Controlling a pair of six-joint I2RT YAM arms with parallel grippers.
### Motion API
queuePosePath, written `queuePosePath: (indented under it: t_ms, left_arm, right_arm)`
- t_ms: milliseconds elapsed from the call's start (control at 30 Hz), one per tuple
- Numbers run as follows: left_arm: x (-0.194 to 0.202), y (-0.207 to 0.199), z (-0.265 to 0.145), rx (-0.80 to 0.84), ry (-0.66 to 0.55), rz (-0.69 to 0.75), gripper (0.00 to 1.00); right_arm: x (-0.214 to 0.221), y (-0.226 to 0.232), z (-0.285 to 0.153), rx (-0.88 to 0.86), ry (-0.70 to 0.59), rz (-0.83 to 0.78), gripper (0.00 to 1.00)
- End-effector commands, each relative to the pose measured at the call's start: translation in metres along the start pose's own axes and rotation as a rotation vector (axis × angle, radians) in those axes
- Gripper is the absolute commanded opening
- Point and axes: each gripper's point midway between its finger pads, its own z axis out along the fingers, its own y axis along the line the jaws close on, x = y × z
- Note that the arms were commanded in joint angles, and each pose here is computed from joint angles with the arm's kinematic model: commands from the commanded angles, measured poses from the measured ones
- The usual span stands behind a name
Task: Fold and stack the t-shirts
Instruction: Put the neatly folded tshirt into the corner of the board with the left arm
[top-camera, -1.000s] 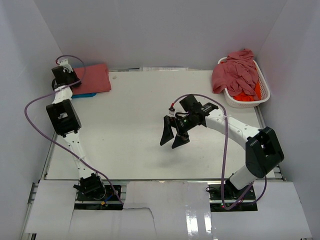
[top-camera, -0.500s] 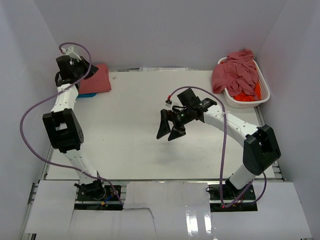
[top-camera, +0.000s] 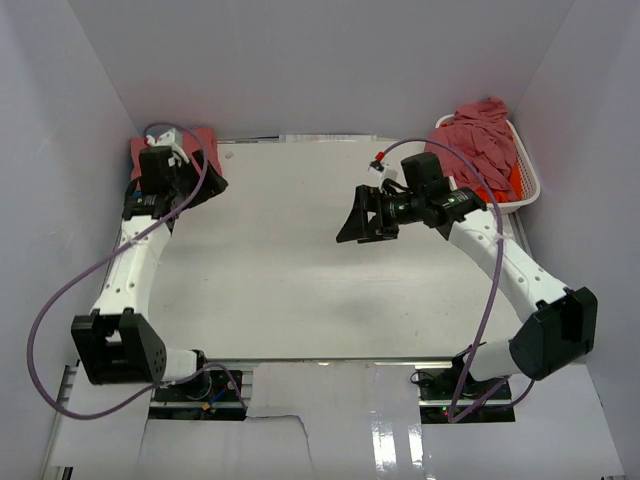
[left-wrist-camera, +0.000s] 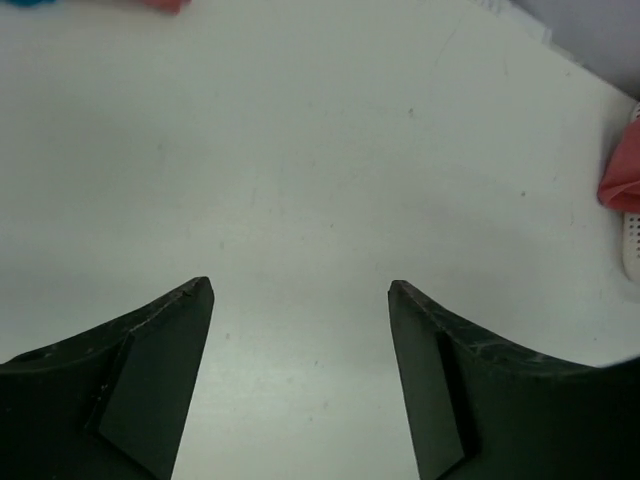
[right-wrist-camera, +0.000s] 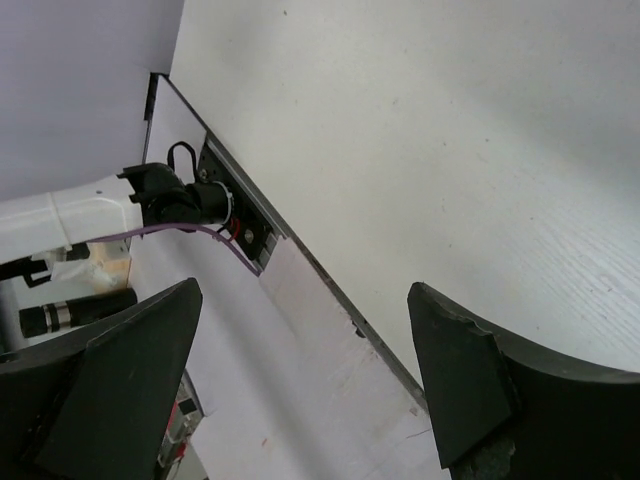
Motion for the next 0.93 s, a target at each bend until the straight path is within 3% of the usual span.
queuePosePath:
  t_ms: [0, 67, 500, 900]
  left_arm:
    - [0.049, 0.025, -0.025, -0.126, 0.07, -0.148, 0.82]
    - [0.045, 0.016, -0.045, -0.086, 0.014, -0.16, 0.98]
    - [0.042, -0.01, -0.125, -0.005, -0.012, -0.097, 0.98]
    - [0.043, -0.008, -0.119, -0.017, 0.029, -0.064, 0.98]
  right_arm:
    - [-0.009, 0.003, -0.022, 0.007, -0.086, -0.086, 0.9]
    - [-0.006, -0.001, -0.028, 0.009, -0.099, -0.09, 0.9]
    - [-0.006, -0.006, -0.052, 0.106, -0.177, -0.184, 0.9]
    - [-0.009, -0.009, -0.054, 0.104, -0.186, -0.206, 0.9]
